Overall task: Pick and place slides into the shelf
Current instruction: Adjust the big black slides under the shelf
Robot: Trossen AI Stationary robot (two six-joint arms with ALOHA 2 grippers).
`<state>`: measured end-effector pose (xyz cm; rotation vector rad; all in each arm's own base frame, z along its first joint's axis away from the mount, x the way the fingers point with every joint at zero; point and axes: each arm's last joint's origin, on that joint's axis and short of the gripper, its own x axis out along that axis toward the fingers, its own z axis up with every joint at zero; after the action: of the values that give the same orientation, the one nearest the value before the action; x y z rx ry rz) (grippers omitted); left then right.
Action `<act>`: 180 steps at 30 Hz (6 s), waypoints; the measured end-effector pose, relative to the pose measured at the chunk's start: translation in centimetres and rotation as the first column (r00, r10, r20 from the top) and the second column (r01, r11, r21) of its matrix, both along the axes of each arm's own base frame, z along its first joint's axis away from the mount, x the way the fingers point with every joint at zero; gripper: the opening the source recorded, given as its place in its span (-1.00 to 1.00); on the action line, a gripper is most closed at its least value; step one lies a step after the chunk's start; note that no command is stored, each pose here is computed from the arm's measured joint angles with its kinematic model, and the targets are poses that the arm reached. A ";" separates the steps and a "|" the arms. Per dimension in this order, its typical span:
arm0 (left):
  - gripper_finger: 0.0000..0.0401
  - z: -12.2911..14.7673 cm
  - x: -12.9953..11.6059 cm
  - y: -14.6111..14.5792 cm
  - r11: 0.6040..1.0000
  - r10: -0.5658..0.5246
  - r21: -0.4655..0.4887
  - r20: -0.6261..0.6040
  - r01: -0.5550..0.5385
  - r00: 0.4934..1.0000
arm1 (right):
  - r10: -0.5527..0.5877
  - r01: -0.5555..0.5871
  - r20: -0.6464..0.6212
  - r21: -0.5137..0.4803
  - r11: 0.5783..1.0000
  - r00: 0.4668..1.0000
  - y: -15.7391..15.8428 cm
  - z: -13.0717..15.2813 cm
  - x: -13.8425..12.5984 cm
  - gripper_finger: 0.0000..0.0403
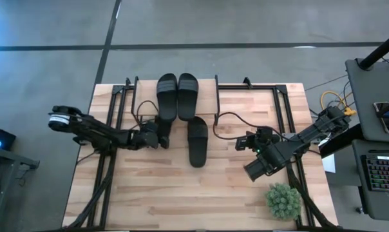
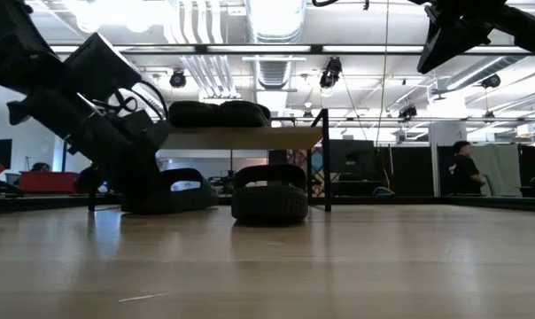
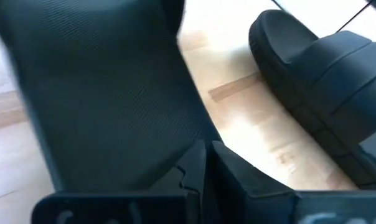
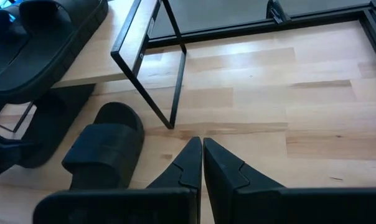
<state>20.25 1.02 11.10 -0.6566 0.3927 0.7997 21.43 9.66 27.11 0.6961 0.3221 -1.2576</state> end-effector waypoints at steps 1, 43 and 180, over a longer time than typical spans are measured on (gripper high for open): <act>-0.95 0.0 0.3 0.0 1.000 -0.001 0.000 0.009 0.001 1.000 | 0.000 0.000 0.000 0.000 1.000 1.000 0.0 0.0 0.0 -0.96; -0.95 2.2 0.2 -1.9 0.965 -0.233 0.090 -0.142 0.247 0.962 | 0.012 -0.011 -0.063 0.008 1.000 0.998 -0.5 0.0 0.1 -0.96; -0.95 1.7 0.9 -1.7 0.935 -0.311 0.096 -0.237 0.340 0.920 | 0.065 -0.050 -0.185 0.081 0.995 0.981 -1.0 -0.8 0.6 -0.96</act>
<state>21.13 -0.71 12.77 -0.3610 0.6256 0.5731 22.00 8.69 26.28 0.6296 0.5445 -1.2633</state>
